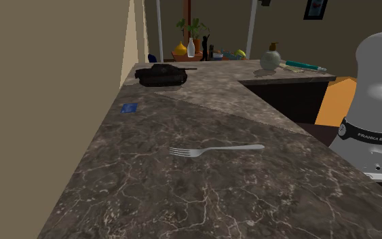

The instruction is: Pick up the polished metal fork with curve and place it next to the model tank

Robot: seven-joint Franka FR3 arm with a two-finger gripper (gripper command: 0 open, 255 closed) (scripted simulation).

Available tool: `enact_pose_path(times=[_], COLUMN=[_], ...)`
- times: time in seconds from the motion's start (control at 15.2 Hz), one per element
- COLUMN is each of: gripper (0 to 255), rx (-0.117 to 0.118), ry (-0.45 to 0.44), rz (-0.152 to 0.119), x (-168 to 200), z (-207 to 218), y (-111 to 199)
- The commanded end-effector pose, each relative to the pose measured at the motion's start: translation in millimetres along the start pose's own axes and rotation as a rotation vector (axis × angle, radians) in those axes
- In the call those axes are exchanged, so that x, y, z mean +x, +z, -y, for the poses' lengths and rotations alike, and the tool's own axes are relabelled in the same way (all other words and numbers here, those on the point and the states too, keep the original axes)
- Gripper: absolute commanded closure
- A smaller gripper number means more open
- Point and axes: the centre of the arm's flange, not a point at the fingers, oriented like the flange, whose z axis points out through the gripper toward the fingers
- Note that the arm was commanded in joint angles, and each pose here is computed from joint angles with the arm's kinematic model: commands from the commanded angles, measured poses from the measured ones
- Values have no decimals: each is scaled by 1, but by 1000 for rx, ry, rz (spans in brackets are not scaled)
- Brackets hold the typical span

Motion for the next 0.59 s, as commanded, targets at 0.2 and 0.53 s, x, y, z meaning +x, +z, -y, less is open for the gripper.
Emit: enact_pose_path(times=[0.2,0.53], gripper=[0,0], rx=[0,-1], ry=[-35,-94], rz=[7,18], x=[9,21], z=[25,67], y=[30,79])
